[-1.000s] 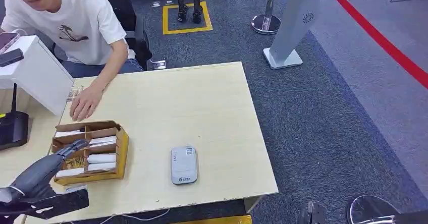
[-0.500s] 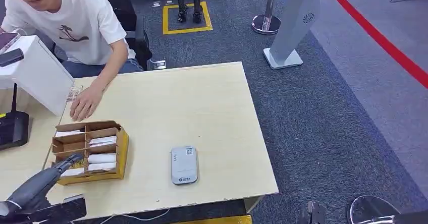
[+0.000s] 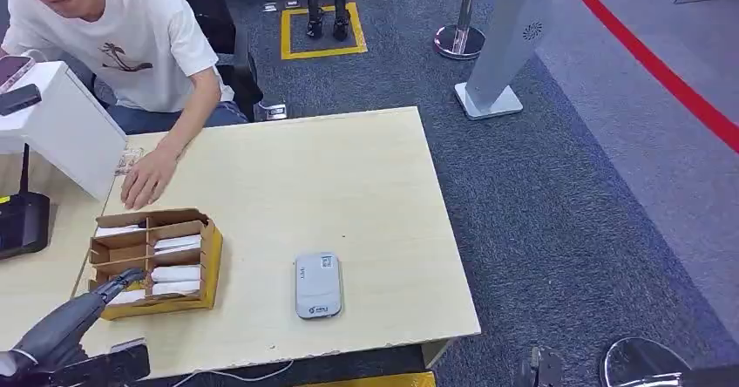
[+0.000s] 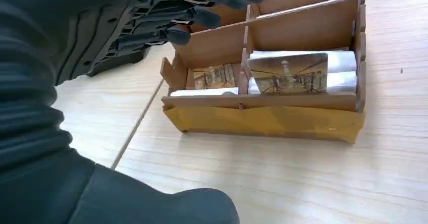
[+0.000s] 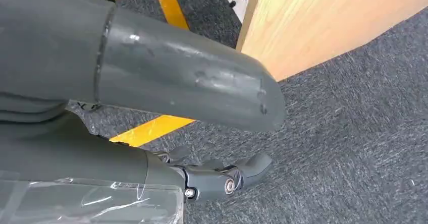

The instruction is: Pass the card to the sensor for recognition and then transmit it.

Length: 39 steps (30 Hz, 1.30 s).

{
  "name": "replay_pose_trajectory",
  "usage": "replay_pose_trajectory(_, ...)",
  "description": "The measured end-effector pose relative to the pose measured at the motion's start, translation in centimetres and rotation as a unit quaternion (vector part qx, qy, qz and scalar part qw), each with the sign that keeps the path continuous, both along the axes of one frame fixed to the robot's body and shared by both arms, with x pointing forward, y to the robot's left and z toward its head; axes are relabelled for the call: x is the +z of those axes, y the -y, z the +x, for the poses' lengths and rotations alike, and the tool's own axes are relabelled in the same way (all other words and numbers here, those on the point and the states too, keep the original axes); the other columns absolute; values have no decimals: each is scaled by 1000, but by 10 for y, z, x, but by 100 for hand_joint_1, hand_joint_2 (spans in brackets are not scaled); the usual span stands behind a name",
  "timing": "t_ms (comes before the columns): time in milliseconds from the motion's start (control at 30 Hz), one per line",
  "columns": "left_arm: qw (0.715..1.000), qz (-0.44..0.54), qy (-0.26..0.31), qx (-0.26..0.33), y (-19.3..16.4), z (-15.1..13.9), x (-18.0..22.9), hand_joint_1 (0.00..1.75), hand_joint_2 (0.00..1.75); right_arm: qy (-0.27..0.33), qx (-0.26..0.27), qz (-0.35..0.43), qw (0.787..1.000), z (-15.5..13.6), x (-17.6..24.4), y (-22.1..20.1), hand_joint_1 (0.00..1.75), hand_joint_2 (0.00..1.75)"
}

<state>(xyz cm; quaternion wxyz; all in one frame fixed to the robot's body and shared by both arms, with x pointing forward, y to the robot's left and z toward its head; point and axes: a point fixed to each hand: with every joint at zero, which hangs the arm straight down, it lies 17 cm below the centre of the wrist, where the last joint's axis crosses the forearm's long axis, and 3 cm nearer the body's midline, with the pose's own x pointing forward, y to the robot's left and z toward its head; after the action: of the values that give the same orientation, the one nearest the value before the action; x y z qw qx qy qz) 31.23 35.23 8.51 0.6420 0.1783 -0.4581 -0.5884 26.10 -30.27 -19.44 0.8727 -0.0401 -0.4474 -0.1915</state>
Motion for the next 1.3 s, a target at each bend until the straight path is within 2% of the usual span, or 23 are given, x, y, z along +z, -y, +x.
replay_pose_trajectory(933, 1000, 14, -1, 22, -24, 27, 5, 0, 175, -4, 11, -2, 1000, 2, 0, -3, 0, 0)
replay_pose_trajectory(1300, 1000, 3, 9, 24, -13, 31, -10, 0, 175, -5, 12, -2, 1000, 3, 0, -4, 0, 0)
